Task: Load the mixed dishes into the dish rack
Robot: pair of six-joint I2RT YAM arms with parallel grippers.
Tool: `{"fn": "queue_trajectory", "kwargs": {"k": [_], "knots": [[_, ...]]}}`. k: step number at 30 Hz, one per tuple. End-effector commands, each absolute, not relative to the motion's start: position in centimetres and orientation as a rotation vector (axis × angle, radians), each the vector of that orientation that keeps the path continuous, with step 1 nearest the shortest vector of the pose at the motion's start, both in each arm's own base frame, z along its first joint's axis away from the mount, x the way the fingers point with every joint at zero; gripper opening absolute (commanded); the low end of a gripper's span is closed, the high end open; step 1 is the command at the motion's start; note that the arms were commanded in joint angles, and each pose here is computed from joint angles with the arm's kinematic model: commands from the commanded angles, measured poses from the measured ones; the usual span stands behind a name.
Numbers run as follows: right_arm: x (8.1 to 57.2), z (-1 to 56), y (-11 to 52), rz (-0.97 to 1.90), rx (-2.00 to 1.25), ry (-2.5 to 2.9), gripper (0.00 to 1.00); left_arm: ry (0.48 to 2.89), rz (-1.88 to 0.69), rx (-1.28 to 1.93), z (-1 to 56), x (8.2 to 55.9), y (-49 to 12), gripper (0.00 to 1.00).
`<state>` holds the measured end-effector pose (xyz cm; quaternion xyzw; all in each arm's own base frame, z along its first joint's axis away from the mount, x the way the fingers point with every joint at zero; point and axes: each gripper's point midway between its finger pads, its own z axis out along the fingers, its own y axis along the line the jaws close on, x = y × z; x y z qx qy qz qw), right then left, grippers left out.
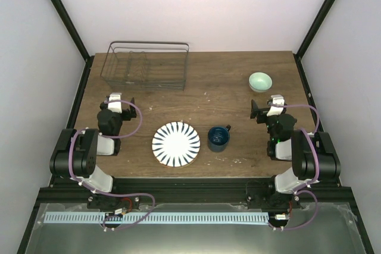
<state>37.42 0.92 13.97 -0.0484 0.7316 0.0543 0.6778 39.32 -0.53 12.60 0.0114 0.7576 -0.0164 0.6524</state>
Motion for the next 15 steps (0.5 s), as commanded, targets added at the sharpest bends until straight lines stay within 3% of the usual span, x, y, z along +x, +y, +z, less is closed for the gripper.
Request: {"fn": "queue_trajectory", "kwargs": {"k": [1,11,15], "knots": [[37.8,14.9,0.9,0.11,-0.111,1.613,1.0,1.698,-0.055,0.031,13.4,39.6,-0.6,1.0],[39.4,14.7,0.8,0.118,-0.101,1.714,1.0,1.71,-0.035,-0.02,15.3,39.7,0.4,0.94],[40.5,18.0,-0.1,0.051,-0.057,1.745,0.98,1.693,0.025,-0.042,18.7,38.8,0.8,0.93]]}}
